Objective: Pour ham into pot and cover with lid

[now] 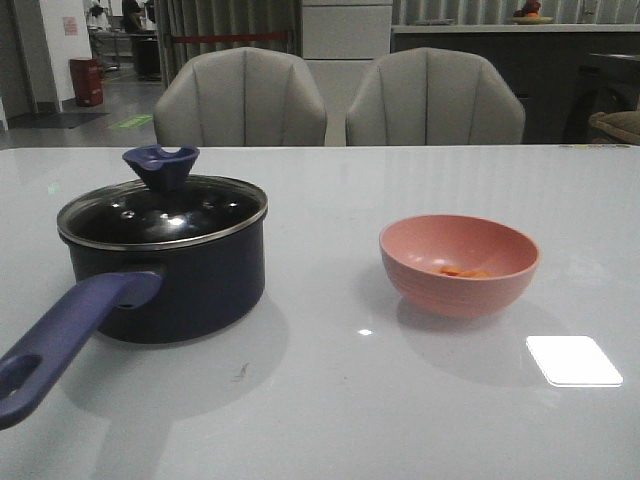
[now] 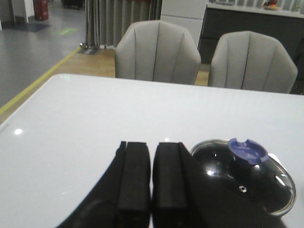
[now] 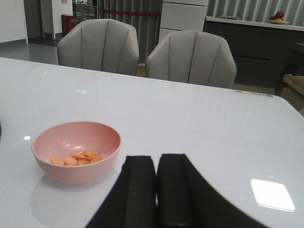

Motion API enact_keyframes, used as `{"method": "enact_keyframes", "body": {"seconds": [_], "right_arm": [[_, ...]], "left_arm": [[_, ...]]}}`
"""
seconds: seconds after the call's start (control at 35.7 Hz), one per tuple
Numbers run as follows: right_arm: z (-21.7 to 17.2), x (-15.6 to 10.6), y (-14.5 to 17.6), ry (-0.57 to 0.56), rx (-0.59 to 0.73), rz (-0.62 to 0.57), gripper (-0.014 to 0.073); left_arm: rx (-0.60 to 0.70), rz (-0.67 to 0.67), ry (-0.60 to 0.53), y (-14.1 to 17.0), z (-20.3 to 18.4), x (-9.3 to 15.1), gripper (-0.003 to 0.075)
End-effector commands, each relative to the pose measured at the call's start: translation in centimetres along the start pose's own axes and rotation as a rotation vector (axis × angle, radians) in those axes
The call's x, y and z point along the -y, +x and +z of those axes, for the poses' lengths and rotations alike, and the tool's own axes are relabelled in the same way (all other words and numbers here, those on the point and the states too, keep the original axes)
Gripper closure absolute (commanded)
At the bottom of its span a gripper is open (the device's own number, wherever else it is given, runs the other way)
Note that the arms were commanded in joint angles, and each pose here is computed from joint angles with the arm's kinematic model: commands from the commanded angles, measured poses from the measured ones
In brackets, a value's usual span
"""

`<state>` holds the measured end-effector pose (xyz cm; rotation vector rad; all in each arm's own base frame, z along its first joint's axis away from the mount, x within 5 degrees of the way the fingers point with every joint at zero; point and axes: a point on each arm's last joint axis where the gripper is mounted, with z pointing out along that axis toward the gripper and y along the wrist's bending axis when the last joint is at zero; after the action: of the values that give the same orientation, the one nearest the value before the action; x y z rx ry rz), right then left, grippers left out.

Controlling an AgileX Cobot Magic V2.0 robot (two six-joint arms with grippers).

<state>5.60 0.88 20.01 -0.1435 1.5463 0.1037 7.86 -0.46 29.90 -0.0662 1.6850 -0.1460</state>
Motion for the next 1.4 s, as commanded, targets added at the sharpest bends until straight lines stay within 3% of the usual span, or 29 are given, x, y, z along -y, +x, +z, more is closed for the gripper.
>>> {"method": "enact_keyframes", "body": {"seconds": [0.0, 0.31, 0.62, 0.73, 1.12, 1.37], "right_arm": [[-0.2, 0.0, -1.0, 0.005, 0.106, -0.019, 0.0435], [-0.2, 0.0, -1.0, 0.005, 0.106, -0.019, 0.0435], [-0.2, 0.0, -1.0, 0.005, 0.106, -0.019, 0.0435], [-0.2, 0.0, -1.0, 0.005, 0.106, -0.019, 0.0435], [-0.2, 0.0, -1.0, 0.005, 0.106, -0.019, 0.0435], [-0.2, 0.0, -1.0, 0.005, 0.106, -0.019, 0.0435]], "left_arm": [[0.046, -0.018, 0.010, -1.4, 0.5, 0.2, 0.0607], [-0.031, -0.047, 0.005, -0.9, 1.8, 0.2, 0.0571], [-0.152, -0.046, -0.013, 0.2, 3.5, 0.1, 0.0207], [-0.196, -0.025, -0.022, 0.0, 4.2, 0.1, 0.0140], [-0.364, -0.016, -0.023, -4.1, 9.0, 0.9, 0.0134], [-0.460, 0.035, 0.115, -5.4, 13.6, 4.7, 0.0134]]}}
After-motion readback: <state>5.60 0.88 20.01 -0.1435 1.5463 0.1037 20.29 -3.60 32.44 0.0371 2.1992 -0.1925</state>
